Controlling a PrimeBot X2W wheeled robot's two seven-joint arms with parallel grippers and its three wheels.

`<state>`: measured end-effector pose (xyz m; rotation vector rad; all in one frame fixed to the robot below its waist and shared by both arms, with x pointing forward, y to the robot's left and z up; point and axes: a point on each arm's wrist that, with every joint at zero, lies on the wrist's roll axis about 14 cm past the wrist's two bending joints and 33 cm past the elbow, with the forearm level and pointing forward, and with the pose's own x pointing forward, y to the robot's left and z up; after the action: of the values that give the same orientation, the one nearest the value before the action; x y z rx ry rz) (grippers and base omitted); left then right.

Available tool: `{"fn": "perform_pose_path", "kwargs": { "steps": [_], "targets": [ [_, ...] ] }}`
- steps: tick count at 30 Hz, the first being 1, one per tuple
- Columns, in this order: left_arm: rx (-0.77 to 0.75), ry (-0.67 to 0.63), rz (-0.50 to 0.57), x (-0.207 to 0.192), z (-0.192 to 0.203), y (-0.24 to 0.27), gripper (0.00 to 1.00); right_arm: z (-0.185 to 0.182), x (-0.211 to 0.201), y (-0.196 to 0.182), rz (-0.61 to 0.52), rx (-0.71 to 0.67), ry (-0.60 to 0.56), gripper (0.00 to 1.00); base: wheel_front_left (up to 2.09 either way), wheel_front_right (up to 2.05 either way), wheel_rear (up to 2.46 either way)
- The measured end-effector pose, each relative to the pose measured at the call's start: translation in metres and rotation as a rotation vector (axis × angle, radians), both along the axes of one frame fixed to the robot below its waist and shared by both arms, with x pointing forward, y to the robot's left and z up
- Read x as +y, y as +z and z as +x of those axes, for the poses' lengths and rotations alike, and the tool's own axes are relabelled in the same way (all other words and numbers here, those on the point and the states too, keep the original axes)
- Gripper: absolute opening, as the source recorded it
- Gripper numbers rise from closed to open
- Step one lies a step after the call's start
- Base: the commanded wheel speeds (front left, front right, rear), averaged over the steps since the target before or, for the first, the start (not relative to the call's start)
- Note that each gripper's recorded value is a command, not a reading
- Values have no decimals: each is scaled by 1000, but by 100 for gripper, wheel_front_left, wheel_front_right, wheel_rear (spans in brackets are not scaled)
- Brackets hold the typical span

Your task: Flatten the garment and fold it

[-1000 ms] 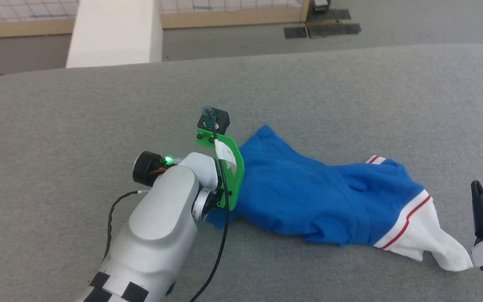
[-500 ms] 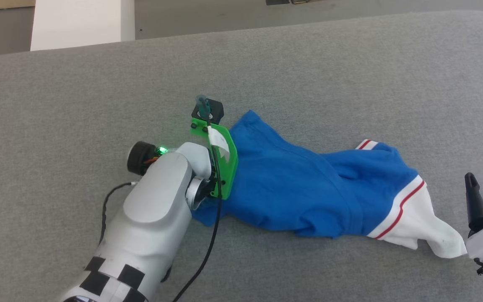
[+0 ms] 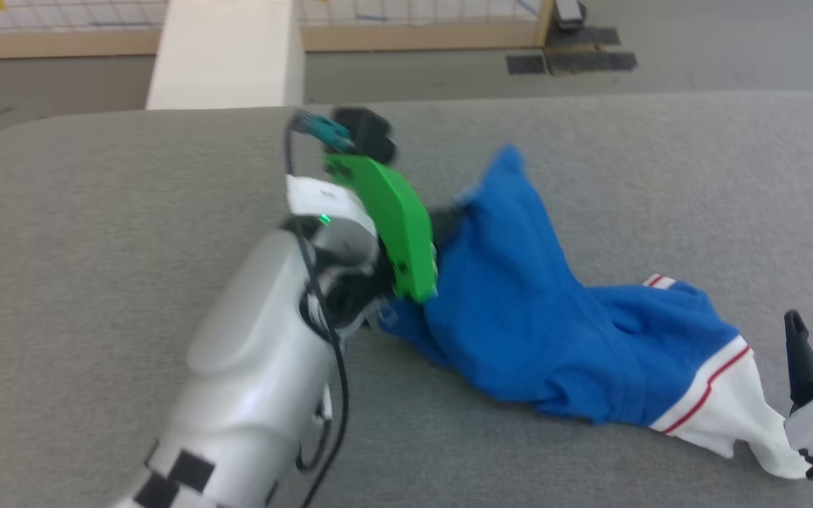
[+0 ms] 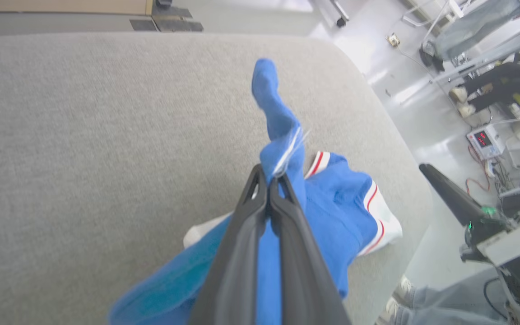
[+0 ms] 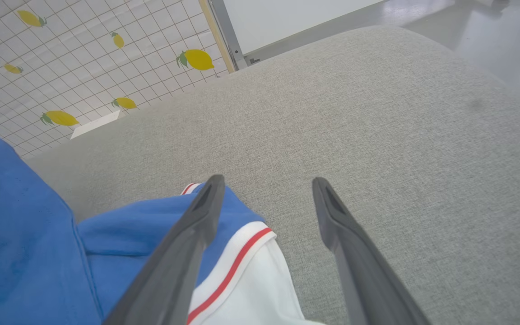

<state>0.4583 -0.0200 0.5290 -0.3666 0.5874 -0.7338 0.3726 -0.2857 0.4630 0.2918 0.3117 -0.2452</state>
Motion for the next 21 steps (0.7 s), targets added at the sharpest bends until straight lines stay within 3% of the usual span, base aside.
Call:
{"fn": "perform_pose_path", "kwargs": {
  "steps": [6, 13, 21],
  "targets": [
    [191, -145, -4, 9, -79, -24, 0, 5, 17, 3, 7, -5, 53, 100, 0, 0, 0],
    [473, -135, 175, 58, -170, -92, 0, 14, 36, 6, 19, -19, 107, 100, 0, 0, 0],
    [628, -24, 317, 98, -207, -134, 0, 17, 45, 6, 24, -18, 133, 100, 0, 0, 0]
  ]
}}
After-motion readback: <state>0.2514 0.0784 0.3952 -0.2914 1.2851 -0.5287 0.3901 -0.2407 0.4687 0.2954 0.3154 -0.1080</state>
